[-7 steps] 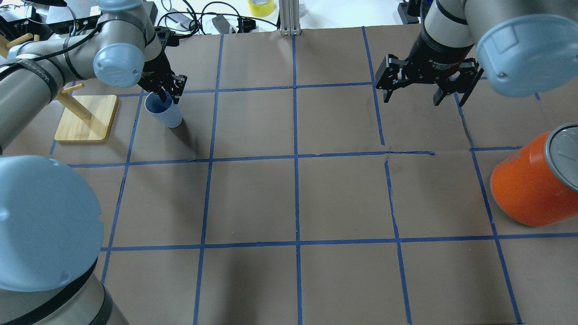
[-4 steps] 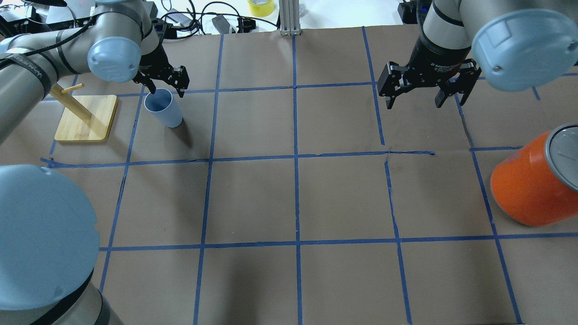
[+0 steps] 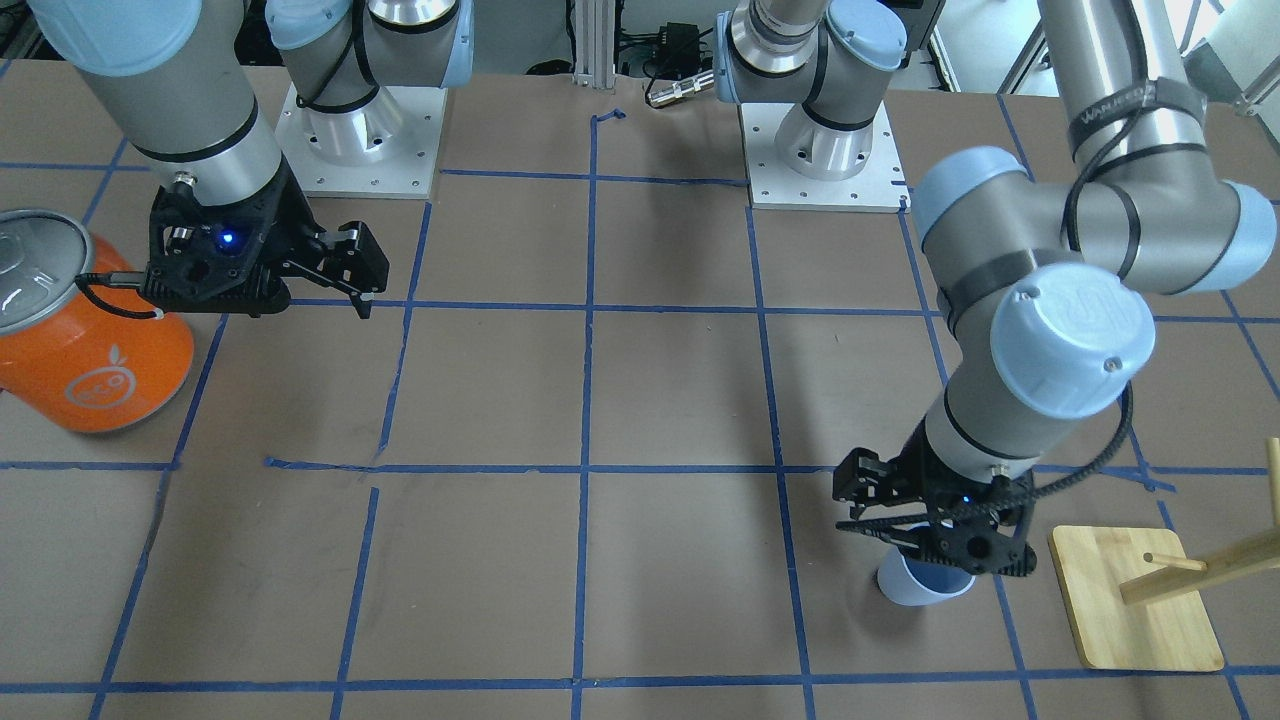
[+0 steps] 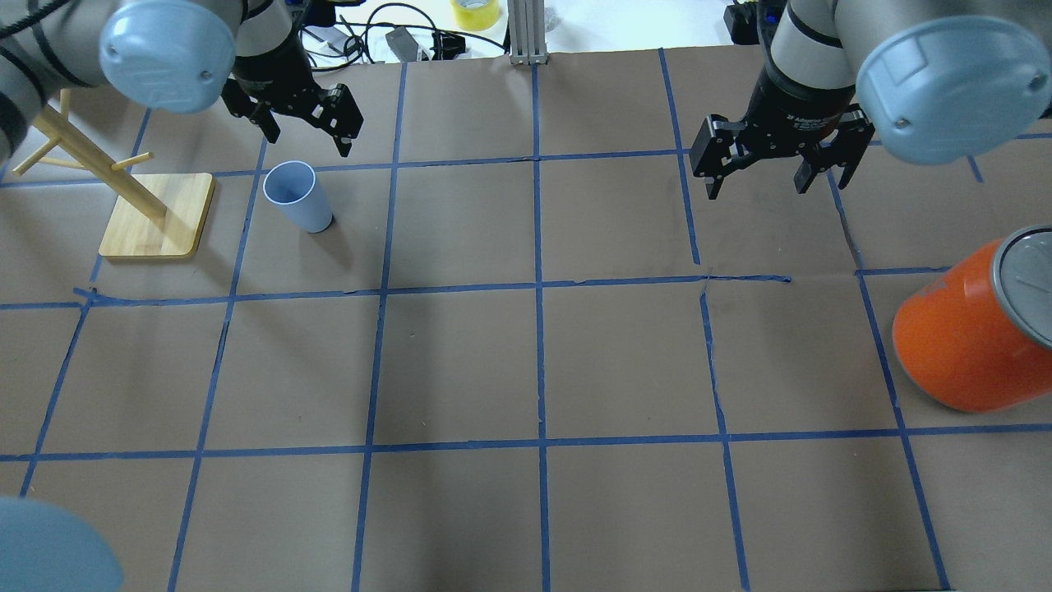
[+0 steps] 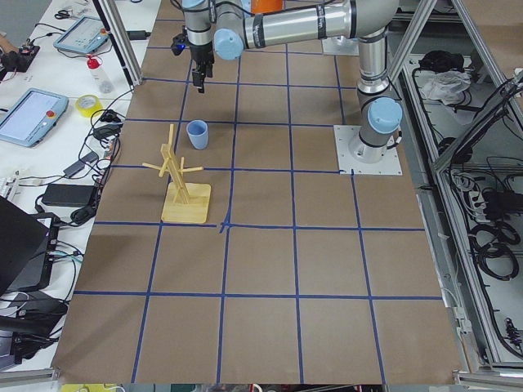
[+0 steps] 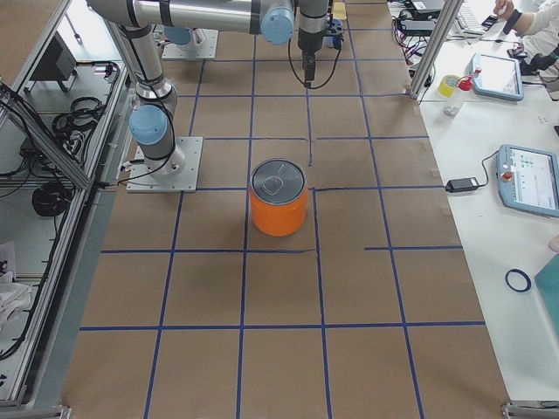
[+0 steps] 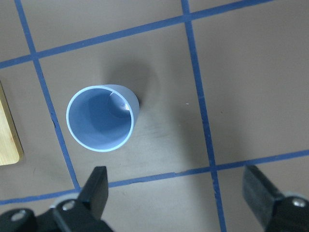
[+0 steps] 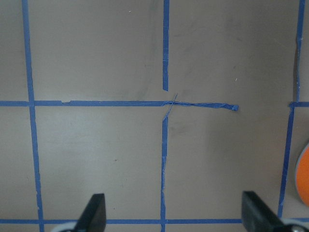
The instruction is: Flip cup
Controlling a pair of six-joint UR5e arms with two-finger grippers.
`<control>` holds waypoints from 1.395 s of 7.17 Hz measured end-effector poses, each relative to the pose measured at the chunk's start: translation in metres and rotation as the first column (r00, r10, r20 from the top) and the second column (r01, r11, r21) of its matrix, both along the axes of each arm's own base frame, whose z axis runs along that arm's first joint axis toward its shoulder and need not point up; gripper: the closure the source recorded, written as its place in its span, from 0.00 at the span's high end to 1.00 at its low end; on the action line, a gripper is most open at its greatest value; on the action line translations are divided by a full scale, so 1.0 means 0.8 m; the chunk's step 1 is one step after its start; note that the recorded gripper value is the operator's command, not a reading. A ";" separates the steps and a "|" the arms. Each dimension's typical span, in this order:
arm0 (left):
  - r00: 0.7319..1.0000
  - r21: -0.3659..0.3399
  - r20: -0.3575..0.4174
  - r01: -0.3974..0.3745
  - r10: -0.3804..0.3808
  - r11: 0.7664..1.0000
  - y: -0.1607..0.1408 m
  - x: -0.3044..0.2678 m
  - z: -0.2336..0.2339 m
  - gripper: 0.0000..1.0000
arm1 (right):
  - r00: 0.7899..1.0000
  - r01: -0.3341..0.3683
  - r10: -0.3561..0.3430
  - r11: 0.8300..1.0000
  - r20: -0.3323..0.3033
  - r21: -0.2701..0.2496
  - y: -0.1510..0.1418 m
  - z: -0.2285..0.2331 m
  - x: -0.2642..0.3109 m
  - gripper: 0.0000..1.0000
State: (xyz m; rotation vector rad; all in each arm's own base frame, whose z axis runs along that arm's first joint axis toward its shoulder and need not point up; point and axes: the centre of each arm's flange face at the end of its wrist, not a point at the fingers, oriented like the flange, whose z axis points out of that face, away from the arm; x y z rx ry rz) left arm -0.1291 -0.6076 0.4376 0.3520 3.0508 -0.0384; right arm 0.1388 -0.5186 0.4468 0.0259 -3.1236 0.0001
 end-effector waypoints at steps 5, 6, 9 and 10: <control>0.992 -0.126 -0.056 -0.115 0.109 0.985 0.164 -0.012 0.054 1.00 | 1.000 0.005 -0.005 0.999 -0.005 -0.039 0.005 0.028 -0.004 1.00; 0.982 -0.086 -0.063 -0.184 0.179 0.979 0.164 -0.009 0.072 1.00 | 1.000 0.005 -0.005 0.999 -0.006 -0.037 0.005 0.028 -0.004 1.00; 0.960 0.020 -0.038 -0.277 0.278 0.961 0.145 -0.009 0.103 1.00 | 1.000 0.005 -0.006 0.999 -0.007 -0.033 0.005 0.026 -0.004 1.00; 0.960 0.028 -0.035 -0.276 0.277 0.961 0.146 -0.010 0.102 1.00 | 1.000 0.005 -0.006 0.999 -0.008 -0.034 0.005 0.026 -0.004 1.00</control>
